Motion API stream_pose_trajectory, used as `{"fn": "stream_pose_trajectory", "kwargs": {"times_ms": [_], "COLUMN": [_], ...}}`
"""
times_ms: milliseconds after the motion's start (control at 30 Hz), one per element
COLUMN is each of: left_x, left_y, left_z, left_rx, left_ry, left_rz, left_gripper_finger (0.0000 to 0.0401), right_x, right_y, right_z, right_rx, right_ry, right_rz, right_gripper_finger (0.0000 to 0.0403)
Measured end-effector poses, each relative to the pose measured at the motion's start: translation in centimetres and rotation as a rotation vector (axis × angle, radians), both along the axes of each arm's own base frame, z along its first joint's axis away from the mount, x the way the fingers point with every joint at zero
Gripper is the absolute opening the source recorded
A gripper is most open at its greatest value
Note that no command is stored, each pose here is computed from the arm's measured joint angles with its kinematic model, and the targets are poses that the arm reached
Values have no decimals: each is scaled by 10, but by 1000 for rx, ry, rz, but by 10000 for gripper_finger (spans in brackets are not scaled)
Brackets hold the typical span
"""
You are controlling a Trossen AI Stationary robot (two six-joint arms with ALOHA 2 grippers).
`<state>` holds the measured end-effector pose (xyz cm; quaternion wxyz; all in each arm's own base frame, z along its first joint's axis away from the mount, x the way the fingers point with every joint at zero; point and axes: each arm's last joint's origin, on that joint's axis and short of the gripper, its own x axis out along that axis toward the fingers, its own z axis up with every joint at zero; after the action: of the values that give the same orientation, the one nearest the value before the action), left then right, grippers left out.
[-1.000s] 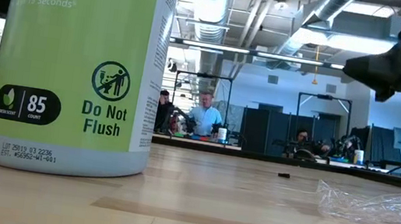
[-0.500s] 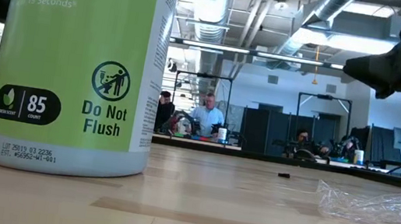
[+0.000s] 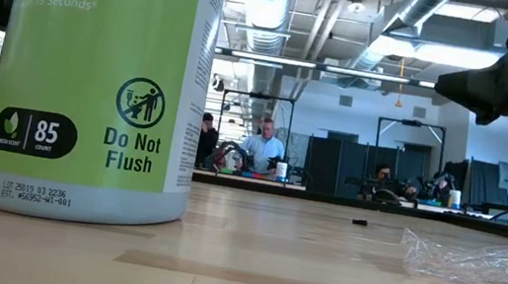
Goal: Pick & Place Travel size toiletries
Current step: Return to Home Position
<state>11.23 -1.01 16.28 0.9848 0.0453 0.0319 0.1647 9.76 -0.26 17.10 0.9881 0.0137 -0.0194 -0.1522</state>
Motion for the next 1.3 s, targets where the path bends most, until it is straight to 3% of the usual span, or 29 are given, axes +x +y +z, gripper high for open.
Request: {"fn": "stream_pose_trajectory", "kwargs": {"times_ms": [1300], "left_x": [0], "left_y": [0], "left_z": [1], "left_rx": [-3], "left_ry": [-15], "left_rz": [0], "left_gripper_finger": [136], "right_x": [0], "right_y": [0], "right_z": [0], "right_rx": [0], "right_ry": [-1], "right_rz": [0], "right_gripper_finger": [98]}}
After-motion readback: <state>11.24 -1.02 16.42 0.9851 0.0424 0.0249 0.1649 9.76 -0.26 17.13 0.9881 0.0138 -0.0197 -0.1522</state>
